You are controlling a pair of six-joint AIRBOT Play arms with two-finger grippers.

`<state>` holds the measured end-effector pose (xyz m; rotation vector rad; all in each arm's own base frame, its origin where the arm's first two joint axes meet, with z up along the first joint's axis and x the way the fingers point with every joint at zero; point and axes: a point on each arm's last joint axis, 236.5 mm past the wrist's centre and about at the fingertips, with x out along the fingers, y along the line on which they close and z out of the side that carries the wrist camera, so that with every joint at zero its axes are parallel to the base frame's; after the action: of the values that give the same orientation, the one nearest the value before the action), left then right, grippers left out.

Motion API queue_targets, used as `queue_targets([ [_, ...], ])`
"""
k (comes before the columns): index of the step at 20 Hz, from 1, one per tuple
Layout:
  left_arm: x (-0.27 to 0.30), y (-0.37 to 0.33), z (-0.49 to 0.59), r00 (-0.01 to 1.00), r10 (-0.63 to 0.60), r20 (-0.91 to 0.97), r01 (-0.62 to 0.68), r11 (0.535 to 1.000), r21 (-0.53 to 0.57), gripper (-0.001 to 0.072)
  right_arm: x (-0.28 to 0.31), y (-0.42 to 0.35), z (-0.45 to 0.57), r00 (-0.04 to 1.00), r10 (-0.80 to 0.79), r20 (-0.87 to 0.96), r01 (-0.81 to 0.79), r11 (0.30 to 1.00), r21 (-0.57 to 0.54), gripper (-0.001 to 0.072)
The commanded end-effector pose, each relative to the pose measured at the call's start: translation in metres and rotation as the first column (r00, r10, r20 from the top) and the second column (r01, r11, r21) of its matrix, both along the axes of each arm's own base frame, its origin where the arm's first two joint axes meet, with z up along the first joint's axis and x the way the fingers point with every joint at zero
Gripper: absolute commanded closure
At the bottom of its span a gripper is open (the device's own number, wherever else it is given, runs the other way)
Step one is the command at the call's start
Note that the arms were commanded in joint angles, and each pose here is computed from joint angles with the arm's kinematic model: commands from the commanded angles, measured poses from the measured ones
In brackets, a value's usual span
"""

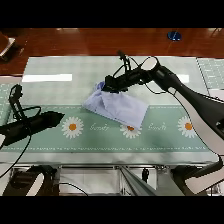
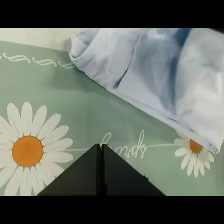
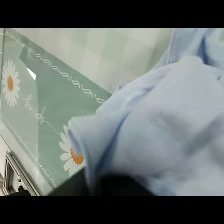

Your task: Fold the shirts.

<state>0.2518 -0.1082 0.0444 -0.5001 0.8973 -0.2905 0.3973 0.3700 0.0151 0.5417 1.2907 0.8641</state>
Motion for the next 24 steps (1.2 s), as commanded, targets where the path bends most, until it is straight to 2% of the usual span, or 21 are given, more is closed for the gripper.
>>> queue_targets([
  [1,0.008,0.005,-0.001,0.999,0.035,0.031,-0.034,0.999,-0.003,0.0690,-0.016,0.019,-0.010,0.996,0.082,-0.019,-0.081,0.996,0.031,0.0298],
  [4,0.014,0.008,-0.005,0.998,0.056,0.033,-0.056,0.998,-0.004,0.0690,-0.001,-0.009,0.017,0.999,0.049,-0.019,-0.048,0.998,0.046,0.0298],
  [7,0.014,0.007,-0.012,0.999,0.052,0.008,-0.052,0.999,-0.002,0.0690,0.013,-0.085,0.073,1.000,-0.007,0.026,0.006,0.999,0.049,0.0299],
  [9,0.014,0.007,-0.013,0.999,0.052,0.006,-0.052,0.999,-0.002,0.0690,0.008,-0.159,0.095,0.992,-0.051,0.115,0.064,0.992,-0.107,0.0299],
  [11,0.014,0.007,-0.013,0.999,0.052,0.006,-0.052,0.999,-0.002,0.0690,-0.006,-0.245,0.093,0.964,-0.170,0.206,0.234,0.909,-0.344,0.0299],
  [12,0.014,0.007,-0.013,0.999,0.052,0.007,-0.052,0.999,-0.002,0.0690,-0.017,-0.287,0.084,0.932,-0.263,0.251,0.351,0.830,-0.433,0.0299],
  [13,0.014,0.007,-0.013,0.999,0.053,0.008,-0.053,0.999,-0.002,0.0690,-0.030,-0.319,0.072,0.887,-0.362,0.287,0.460,0.750,-0.475,0.0299],
  [15,0.014,0.007,-0.014,0.999,0.054,0.005,-0.054,0.999,-0.002,0.0690,-0.061,-0.347,0.036,0.769,-0.564,0.301,0.636,0.627,-0.449,0.0300],
  [16,0.014,0.007,-0.015,0.999,0.054,0.001,-0.054,0.999,-0.005,0.0690,-0.071,-0.339,0.019,0.712,-0.647,0.273,0.697,0.607,-0.381,0.0300],
  [17,0.014,0.006,-0.015,0.999,0.055,-0.002,-0.055,0.998,-0.009,0.0690,-0.077,-0.319,0.002,0.672,-0.708,0.218,0.737,0.611,-0.288,0.0301],
  [18,0.014,0.006,-0.017,0.998,0.055,-0.007,-0.055,0.998,-0.008,0.0690,-0.086,-0.302,-0.019,0.660,-0.734,0.158,0.747,0.618,-0.246,0.0301],
  [20,0.016,0.005,-0.019,0.998,0.060,-0.016,-0.060,0.998,-0.015,0.0690,-0.107,-0.284,-0.063,0.675,-0.736,0.043,0.712,0.635,-0.301,0.0300],
  [21,0.016,0.005,-0.021,0.998,0.059,-0.023,-0.059,0.998,-0.017,0.0690,-0.112,-0.276,-0.077,0.704,-0.710,0.003,0.671,0.664,-0.331,0.0300],
  [24,0.016,0.004,-0.025,0.998,0.055,-0.038,-0.056,0.998,-0.015,0.0690,-0.111,-0.244,-0.101,0.790,-0.602,-0.116,0.543,0.774,-0.325,0.0299],
])
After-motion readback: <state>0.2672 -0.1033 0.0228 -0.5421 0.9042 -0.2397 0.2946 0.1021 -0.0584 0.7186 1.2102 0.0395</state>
